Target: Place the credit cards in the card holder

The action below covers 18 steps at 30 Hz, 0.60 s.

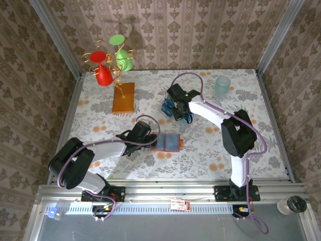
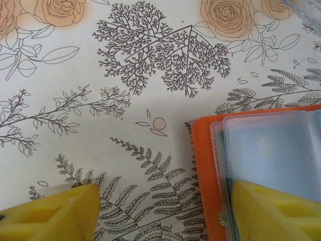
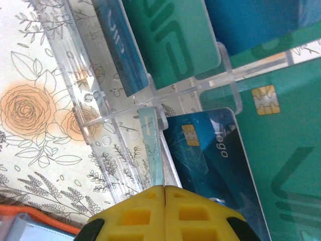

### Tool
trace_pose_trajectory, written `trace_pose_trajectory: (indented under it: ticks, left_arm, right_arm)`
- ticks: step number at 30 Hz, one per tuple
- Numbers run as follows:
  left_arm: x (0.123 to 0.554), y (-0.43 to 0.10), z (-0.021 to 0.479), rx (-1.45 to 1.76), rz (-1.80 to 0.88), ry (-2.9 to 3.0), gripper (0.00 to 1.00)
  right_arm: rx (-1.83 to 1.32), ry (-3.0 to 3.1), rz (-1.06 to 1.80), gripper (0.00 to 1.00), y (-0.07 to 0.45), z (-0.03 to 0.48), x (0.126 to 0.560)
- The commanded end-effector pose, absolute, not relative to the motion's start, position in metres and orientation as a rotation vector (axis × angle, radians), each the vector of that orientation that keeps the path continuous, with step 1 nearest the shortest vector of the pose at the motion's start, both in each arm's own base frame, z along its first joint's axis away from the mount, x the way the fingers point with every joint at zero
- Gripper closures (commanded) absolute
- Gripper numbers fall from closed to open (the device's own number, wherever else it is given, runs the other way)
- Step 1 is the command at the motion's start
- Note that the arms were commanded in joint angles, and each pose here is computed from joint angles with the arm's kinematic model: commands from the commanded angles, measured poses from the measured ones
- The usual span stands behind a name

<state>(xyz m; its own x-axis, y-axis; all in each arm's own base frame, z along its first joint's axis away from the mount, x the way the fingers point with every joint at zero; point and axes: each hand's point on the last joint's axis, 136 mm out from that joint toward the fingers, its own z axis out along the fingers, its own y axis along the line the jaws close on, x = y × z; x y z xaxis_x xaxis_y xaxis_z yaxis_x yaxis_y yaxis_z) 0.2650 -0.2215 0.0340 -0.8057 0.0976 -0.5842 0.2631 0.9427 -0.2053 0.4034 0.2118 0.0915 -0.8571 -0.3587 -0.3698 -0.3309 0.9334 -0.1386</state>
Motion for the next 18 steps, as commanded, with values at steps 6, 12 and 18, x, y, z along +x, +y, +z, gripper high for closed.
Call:
trace_pose_trajectory:
  ticks: [6, 12, 18]
  left_arm:
    - [0.264, -0.219, 0.041, 0.236, -0.386, 2.485, 0.29]
    - [0.263, -0.218, 0.043, 0.234, -0.385, 2.485, 0.29]
    - [0.263, -0.216, 0.042, 0.228, -0.376, 2.486, 0.29]
  right_arm:
    - [-0.574, 2.635, 0.001, 1.00, 0.223, 0.121, 0.401]
    - [-0.547, 2.570, 0.100, 1.00, 0.227, 0.159, 0.393]
    - [-0.456, 2.522, 0.300, 1.00, 0.237, 0.188, 0.375]
